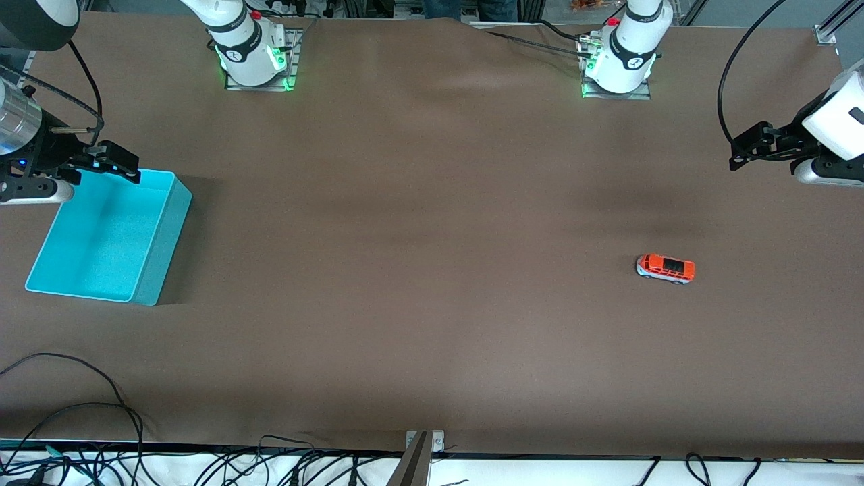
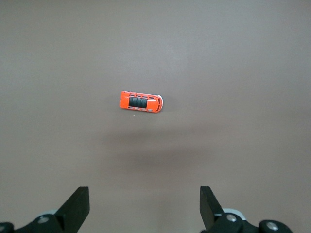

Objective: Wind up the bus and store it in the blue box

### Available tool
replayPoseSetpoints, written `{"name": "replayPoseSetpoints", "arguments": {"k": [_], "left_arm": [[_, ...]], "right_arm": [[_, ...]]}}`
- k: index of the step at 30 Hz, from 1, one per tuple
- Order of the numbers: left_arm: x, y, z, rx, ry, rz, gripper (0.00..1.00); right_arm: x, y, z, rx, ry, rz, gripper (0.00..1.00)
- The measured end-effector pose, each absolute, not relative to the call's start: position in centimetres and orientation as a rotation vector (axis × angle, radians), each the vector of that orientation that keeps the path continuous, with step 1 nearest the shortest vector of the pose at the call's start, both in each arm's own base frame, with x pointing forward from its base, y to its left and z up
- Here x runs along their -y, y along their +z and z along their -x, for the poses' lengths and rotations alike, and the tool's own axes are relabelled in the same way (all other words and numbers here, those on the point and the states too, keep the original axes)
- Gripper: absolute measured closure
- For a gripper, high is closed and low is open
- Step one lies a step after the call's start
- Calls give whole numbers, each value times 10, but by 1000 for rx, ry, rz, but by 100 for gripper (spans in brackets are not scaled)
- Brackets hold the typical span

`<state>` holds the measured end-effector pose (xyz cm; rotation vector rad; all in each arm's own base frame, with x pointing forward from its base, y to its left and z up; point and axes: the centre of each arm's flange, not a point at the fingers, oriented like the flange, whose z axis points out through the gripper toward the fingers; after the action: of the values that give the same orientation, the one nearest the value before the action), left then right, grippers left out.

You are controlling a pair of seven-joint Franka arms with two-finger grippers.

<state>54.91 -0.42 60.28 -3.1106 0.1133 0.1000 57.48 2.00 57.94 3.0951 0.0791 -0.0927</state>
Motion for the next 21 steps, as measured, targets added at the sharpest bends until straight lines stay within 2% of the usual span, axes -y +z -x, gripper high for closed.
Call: {"name": "replayPoseSetpoints", "arguments": {"k": [21], "left_arm": [[4, 603, -549, -113, 100, 3111, 0]], "right_arm": [[-22, 580, -574, -81, -93, -3095, 0]]}}
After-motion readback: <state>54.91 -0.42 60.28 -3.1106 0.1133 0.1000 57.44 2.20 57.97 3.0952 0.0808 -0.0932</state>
